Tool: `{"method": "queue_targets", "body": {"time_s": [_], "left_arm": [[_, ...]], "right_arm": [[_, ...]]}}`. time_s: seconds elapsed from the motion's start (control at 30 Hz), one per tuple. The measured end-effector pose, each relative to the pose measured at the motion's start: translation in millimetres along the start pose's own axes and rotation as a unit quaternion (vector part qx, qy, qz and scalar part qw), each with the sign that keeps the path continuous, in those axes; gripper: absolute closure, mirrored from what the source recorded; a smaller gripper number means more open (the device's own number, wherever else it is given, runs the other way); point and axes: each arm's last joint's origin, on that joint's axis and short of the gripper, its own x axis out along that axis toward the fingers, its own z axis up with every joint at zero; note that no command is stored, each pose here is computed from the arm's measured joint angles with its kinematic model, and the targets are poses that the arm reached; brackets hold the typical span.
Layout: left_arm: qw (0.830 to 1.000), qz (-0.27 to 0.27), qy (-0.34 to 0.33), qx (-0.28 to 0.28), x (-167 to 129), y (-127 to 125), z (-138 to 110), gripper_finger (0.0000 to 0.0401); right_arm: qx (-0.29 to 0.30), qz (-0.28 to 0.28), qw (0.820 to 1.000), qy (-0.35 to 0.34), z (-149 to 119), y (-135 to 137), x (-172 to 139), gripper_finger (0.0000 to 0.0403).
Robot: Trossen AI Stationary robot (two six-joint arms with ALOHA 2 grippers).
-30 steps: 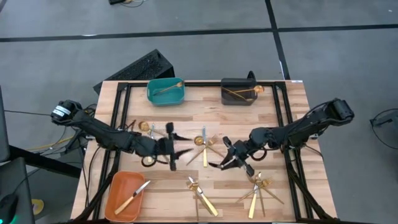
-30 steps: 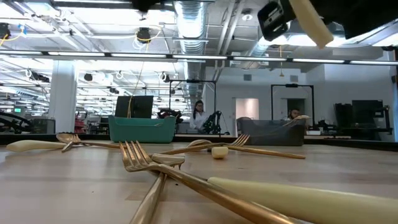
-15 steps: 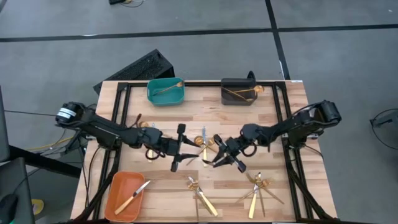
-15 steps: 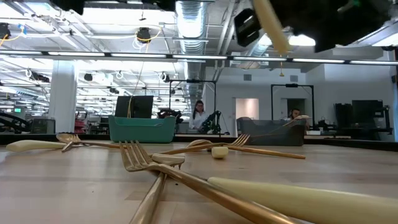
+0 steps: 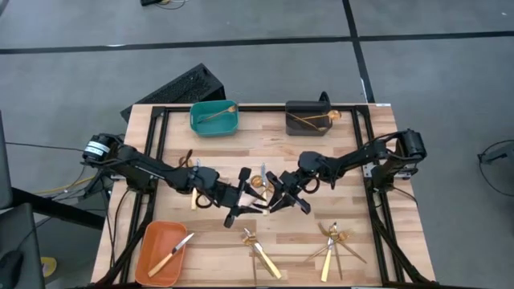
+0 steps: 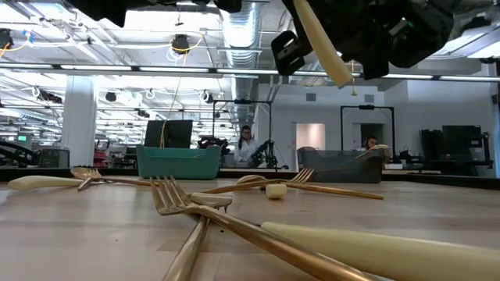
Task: Sort silverware by color (type)
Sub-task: Put the yellow table knife into the orange bin
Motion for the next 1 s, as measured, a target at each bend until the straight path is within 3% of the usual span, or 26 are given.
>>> {"method": "queue_targets", "body": {"time_s": [0.13, 0.5, 0.87, 1.0], "left_arm": [[1.0, -0.004, -0.003, 0.0, -0.1, -0.2, 0.4, 0.0264], [1.0, -0.015, -0.021, 0.002, -0.5, 1.4, 2.4, 0.0368], [0.999, -0.025, -0.022, 0.001, -1.0, 2.6, 1.1, 0.0386], [1.0, 0.022, 0.013, -0.015, -0.9, 2.3, -1.4, 0.0399]], "right_arm": [[-0.005, 0.002, 1.0, -0.001, 0.1, 1.2, 0.8, 0.0333], [-0.001, -0.002, 1.0, 0.005, -0.5, -1.1, -1.1, 0.0332], [-0.013, -0.012, 1.0, 0.008, -1.3, -3.0, -2.3, 0.0325], [-0.01, -0.05, 0.999, 0.004, -2.0, -5.4, -2.6, 0.03]]}}
